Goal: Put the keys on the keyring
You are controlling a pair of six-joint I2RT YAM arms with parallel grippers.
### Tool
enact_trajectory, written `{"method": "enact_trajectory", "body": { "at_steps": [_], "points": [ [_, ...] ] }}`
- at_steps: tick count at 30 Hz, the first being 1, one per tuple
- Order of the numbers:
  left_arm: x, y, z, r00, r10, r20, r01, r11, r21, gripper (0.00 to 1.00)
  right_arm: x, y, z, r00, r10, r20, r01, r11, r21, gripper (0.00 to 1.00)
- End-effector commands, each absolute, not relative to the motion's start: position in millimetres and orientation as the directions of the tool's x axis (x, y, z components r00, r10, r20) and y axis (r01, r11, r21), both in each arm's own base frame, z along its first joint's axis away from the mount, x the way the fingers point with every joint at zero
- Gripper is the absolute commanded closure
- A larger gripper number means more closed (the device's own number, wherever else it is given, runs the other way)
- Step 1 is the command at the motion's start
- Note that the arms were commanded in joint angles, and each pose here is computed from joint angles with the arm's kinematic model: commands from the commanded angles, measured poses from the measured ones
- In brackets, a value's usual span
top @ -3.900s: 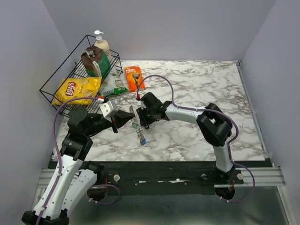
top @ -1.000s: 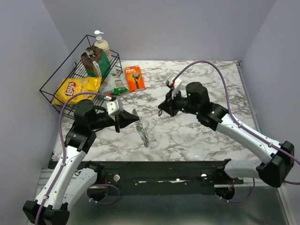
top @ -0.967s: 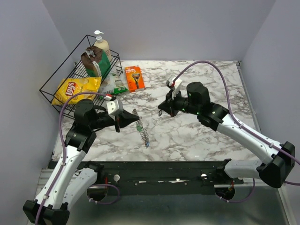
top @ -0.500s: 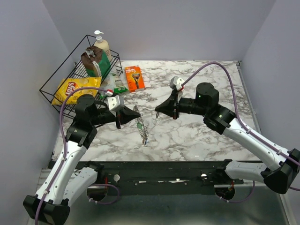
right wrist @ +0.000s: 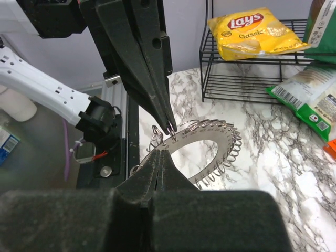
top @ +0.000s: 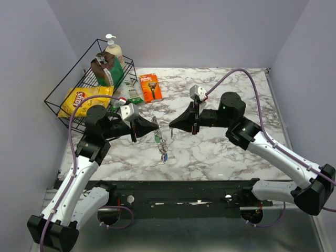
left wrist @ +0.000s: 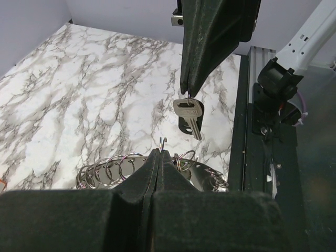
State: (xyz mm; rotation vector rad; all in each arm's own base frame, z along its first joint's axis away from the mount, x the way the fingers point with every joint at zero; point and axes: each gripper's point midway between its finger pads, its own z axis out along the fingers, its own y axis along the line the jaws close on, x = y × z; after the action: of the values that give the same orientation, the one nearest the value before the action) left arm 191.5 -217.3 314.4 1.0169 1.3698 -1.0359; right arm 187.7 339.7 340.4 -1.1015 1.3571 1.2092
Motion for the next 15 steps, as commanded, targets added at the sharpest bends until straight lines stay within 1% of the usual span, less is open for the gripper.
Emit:
{"method": "enact_trajectory", "body": {
  "at_steps": [1, 15],
  "points": [
    [196, -219, 325, -0.024, -0.016, -1.0, 0.967, 0.254, -0.028, 1.0, 186, 345, 345, -0.137, -0.001, -0.991, -0.989, 0.056, 0.137, 0.99],
    [195, -219, 323, -0.029, -0.018, -0.999, 0.968, 0.248, -0.032, 1.0, 193, 363, 347, -0.149, 0.005, -0.989, -0.988, 0.052, 0.149, 0.99]
  ]
}}
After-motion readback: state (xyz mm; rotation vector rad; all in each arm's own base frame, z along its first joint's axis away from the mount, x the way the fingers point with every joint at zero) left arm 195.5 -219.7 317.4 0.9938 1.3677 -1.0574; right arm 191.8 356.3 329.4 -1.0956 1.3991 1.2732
